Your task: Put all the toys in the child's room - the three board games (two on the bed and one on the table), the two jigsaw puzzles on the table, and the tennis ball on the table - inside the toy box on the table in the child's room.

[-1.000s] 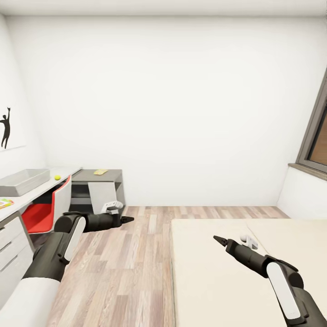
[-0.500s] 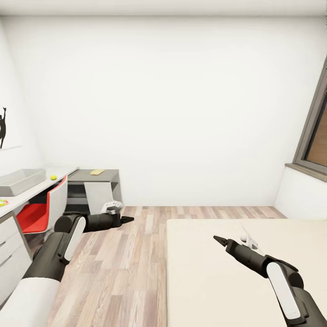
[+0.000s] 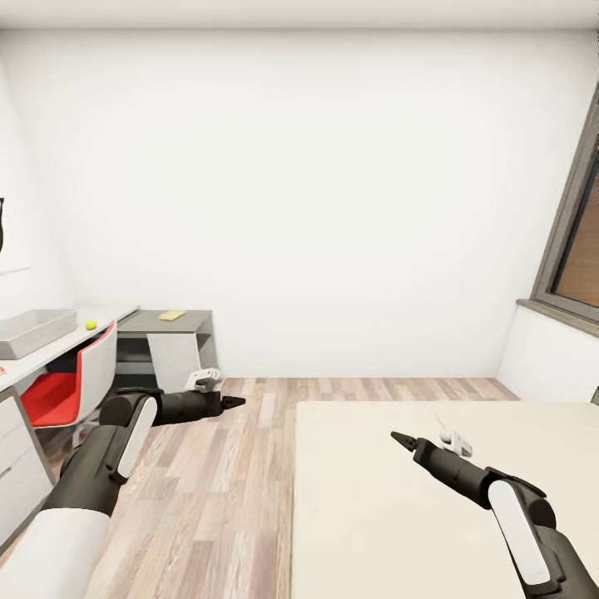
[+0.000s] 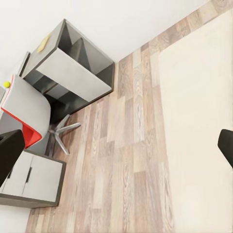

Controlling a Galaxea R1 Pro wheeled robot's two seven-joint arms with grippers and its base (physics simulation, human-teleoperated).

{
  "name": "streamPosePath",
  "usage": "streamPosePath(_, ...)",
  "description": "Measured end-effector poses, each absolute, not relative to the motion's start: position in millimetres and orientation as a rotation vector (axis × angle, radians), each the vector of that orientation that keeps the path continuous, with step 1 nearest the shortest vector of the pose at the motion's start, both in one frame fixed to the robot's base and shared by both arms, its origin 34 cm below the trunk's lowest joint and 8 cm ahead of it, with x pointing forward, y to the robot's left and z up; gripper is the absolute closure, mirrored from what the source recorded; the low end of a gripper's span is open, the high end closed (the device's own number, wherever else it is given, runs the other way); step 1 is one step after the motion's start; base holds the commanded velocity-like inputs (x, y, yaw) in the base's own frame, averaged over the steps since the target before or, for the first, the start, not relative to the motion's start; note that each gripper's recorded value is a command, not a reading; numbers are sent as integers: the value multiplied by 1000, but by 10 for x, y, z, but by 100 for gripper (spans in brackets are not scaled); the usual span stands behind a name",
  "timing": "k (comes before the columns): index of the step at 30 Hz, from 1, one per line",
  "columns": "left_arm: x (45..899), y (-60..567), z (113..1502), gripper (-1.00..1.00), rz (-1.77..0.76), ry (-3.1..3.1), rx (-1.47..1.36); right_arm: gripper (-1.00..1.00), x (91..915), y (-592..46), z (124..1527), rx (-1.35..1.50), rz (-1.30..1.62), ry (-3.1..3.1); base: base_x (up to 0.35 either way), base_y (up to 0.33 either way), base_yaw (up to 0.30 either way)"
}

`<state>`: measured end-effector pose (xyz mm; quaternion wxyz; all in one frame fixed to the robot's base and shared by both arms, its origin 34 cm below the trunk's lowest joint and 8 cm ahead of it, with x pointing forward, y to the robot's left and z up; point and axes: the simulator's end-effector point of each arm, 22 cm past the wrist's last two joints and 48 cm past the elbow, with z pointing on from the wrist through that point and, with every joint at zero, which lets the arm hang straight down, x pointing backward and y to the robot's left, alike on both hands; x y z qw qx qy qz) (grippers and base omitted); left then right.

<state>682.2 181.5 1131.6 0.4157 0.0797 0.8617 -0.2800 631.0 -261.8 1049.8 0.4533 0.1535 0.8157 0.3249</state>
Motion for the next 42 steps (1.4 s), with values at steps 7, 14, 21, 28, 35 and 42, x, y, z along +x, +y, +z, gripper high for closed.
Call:
streamPosePath(7,6822,1815,11316,-100,-703,2164,200,-100,6310,-2617,10499,379,802,2014,0,-149,0)
streamPosePath(14,6822,1815,11316,-100,-703,2164,200,-100,6309,-2608,10497,376,803,2015,0,-149,0)
streamPosePath(21,6822,1815,11316,-100,-703,2164,200,-100,6308,-2593,10494,371,803,2018,0,-149,0)
streamPosePath(28,6822,1815,11316,-100,-703,2164,200,-100,6307,-2593,10494,370,802,2018,0,-149,0)
streamPosePath(35,6822,1815,11316,-100,-703,2164,200,-100,6308,-2590,10495,370,803,2018,0,-149,0)
streamPosePath(42,6822,1815,11316,-100,-703,2164,200,-100,6308,-2594,10495,369,802,2018,0,-149,0)
